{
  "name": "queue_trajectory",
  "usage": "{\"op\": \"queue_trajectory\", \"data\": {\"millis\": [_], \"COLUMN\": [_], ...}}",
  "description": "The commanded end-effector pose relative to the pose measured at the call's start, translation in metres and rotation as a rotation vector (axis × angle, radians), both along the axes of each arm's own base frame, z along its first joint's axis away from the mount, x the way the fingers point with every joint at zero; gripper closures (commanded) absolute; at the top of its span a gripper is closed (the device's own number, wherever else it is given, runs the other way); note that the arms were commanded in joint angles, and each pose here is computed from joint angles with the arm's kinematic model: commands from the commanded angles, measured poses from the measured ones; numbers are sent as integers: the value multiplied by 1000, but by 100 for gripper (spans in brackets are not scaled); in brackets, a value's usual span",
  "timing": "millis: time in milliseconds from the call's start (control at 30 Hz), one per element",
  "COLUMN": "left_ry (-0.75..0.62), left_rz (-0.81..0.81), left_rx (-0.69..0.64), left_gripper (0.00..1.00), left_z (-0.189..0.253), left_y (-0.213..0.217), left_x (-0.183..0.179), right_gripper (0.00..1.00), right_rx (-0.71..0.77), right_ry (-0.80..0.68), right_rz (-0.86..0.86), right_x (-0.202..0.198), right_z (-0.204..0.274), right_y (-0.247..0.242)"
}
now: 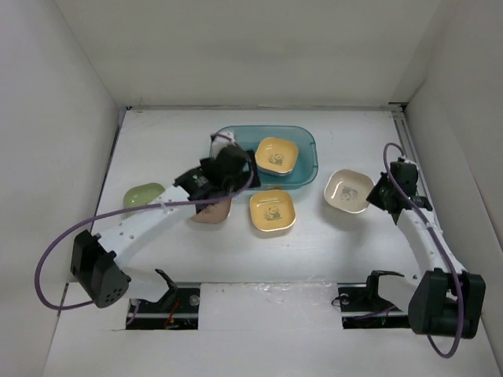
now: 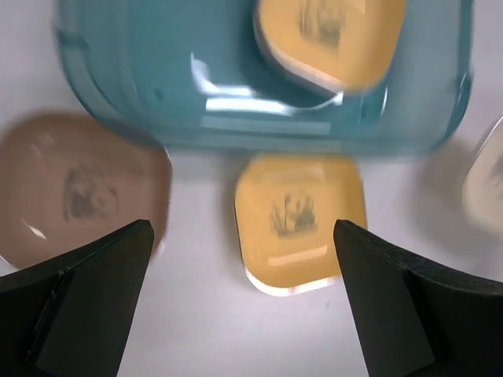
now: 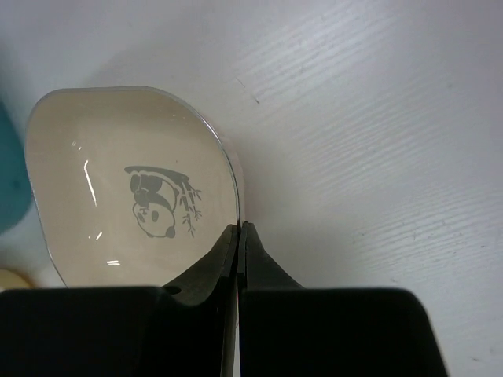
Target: Place the plates into the plastic bin on the countertop
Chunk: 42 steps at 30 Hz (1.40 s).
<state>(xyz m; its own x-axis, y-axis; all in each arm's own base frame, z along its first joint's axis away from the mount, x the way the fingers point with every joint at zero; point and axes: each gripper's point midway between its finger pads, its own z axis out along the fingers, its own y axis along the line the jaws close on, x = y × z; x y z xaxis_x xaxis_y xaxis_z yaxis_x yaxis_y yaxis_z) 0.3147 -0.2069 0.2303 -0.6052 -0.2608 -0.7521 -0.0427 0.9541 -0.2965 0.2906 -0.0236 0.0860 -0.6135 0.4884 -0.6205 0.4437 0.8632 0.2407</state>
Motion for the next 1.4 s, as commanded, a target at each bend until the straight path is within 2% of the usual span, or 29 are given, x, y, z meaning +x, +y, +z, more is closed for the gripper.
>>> {"op": "queue_trajectory", "data": {"millis": [0,133,267,300,400,500,533,733,767,833,900,967,1000,1067,1133,1300,1367], "left_ry": [93,153,228,223,243,235,222,225,213,207,206,201,193,194,196,191,196], "left_rz": [-60,-79,-101,-111,-131,-142,-129,-117,-113,-94,-87,-73,-75,-68,-68,-26,-18], "left_rx": [7,6,-8,-25,-17,7,-5,26,21,32,46,73,59,75,79,95,95], "left_gripper": [0,0,0,0,0,0,0,0,0,2,3,3,3,5,8,27,27], "left_z": [-45,-82,-122,-125,-140,-148,-146,-163,-162,-168,-171,-178,-176,-181,-182,-185,-184], "left_y": [-21,-31,-39,-48,-62,-76,-81,-89,-90,-88,-86,-83,-86,-87,-90,-91,-91], "left_x": [-60,-96,-110,-112,-114,-115,-110,-106,-104,-102,-101,-98,-97,-95,-93,-86,-87], "right_gripper": [100,100,100,100,100,100,100,100,99,94,85,74,62,55,51,49,49], "right_rx": [-37,-35,-23,-16,-2,19,34,78,69,67,61,60,58,64,65,59,53], "right_ry": [-191,-298,-368,-330,-314,-365,-321,-283,-243,-213,-188,-177,-168,-185,-214,-308,-353], "right_rz": [-6,78,229,257,321,311,291,316,309,304,305,323,323,343,346,365,365], "right_x": [18,30,66,81,110,131,139,176,182,186,195,192,192,189,186,173,167], "right_z": [74,119,158,146,149,167,153,147,129,120,110,107,102,108,122,158,174], "right_y": [-7,12,55,66,106,135,141,193,197,204,207,216,216,226,229,230,225]}}
